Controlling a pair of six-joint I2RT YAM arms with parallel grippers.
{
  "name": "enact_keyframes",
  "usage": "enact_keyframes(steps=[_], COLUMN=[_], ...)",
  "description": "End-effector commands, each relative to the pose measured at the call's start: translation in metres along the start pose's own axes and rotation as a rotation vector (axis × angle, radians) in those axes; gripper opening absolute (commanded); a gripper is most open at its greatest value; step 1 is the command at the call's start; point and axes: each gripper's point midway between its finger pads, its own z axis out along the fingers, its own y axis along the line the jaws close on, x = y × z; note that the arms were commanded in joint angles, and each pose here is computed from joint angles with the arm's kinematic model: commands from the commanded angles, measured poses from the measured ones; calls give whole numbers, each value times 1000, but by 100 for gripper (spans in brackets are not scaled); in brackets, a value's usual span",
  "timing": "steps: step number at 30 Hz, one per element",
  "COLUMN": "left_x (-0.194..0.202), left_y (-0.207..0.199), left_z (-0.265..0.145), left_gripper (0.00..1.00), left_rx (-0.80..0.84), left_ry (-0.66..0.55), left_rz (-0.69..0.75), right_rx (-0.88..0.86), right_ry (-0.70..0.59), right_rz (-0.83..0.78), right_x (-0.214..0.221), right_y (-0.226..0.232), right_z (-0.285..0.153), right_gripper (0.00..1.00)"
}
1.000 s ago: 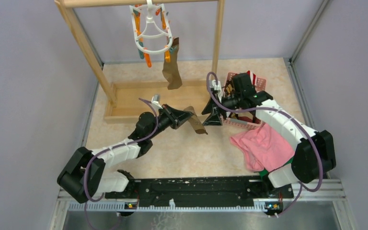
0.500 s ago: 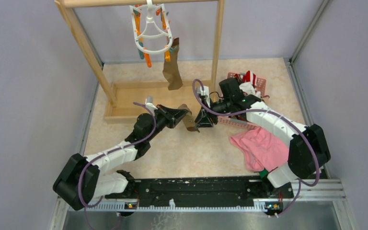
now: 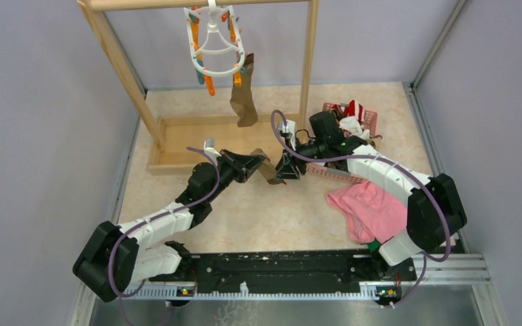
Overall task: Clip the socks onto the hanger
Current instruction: Pick up the sock from the bin.
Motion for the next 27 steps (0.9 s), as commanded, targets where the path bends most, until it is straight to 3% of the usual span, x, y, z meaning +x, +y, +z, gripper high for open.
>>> enact_keyframes(steps=[1, 3, 9, 14, 18, 20, 23, 27], left_x=[-5, -4, -4, -5, -4, -2, 6, 21], left_y=[-4, -3, -4, 1, -5, -10, -17, -20], left_z=[-1, -1, 0, -1, -9, -17, -36, -61], left_gripper=[0, 0, 0, 3, 27, 45, 73, 95], left_rx=[6, 7, 14, 13, 85, 131, 235, 356], left_ry=[-31, -28, -25, -35, -37, -30, -3, 60], left_rz=[-25, -25, -16, 31, 196, 298, 561, 888], right_rx=[12, 32, -6, -146, -313, -367, -406, -439], right_ry=[-24, -23, -28, -43, -76, -96, -130, -178], right_rz=[21, 29, 49, 99, 154, 168, 187, 215], right_x=[-2, -2, -3, -7, -11, -15, -19, -31], right_y=[-4, -7, -2, 18, 39, 43, 44, 47], right_z=[7, 8, 10, 12, 7, 2, -7, -22], right_gripper=[38, 32, 0, 0, 0, 0, 0, 0])
